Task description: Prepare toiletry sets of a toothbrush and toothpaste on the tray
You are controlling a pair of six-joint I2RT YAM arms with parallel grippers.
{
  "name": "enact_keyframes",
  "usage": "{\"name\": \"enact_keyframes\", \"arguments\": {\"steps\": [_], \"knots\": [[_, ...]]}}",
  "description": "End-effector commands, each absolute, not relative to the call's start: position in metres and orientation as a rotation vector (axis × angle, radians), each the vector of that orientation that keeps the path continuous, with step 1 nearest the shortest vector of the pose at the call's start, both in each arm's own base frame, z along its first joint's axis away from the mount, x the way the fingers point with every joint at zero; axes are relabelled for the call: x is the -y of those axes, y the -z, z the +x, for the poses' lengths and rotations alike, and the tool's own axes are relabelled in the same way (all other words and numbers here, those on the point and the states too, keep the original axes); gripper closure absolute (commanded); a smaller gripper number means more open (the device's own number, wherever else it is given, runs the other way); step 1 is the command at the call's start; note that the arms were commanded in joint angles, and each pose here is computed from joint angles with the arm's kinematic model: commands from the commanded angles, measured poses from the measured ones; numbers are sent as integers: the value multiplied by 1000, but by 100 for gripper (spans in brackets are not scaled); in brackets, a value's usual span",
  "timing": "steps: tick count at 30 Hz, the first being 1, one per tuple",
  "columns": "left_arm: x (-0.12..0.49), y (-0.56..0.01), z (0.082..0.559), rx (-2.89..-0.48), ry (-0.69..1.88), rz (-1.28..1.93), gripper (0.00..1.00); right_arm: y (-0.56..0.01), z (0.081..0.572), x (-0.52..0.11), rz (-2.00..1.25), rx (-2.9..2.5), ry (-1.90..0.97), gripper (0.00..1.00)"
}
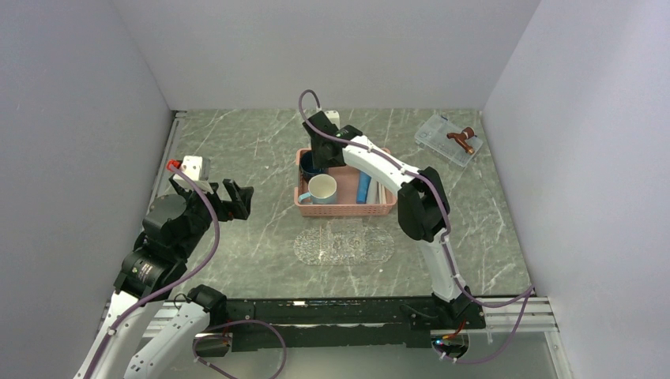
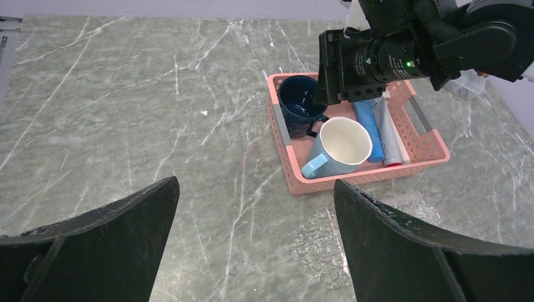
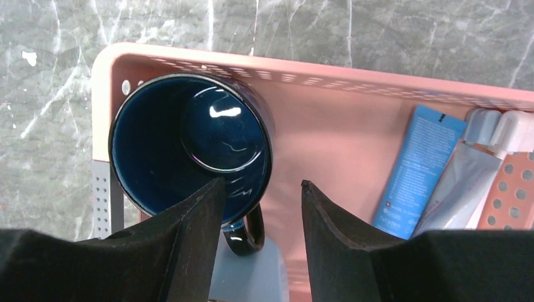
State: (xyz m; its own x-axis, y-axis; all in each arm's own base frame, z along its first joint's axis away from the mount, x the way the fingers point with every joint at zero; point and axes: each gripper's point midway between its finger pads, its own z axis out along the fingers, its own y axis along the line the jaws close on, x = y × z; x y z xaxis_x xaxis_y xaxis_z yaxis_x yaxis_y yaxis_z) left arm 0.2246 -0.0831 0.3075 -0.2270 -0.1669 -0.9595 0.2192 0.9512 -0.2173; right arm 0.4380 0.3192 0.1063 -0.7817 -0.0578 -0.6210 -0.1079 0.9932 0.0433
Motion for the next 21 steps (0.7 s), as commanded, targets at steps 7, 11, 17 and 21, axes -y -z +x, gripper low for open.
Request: {"name": "enact_keyframes", "arguments": {"steps": [7, 11, 17, 21], "knots": [[80, -313, 228, -1754, 341, 24, 1, -112, 472, -330, -131, -2427, -162, 54], [80, -312, 228, -1758, 337, 22, 1, -108, 476, -330, -137, -2428, -160, 60], [79, -313, 229, -1757, 333, 19, 1, -104, 477, -329, -153, -2435, -157, 72], [79, -312, 229, -1760, 333, 20, 1, -105, 477, -329, -162, -2432, -154, 89]]}}
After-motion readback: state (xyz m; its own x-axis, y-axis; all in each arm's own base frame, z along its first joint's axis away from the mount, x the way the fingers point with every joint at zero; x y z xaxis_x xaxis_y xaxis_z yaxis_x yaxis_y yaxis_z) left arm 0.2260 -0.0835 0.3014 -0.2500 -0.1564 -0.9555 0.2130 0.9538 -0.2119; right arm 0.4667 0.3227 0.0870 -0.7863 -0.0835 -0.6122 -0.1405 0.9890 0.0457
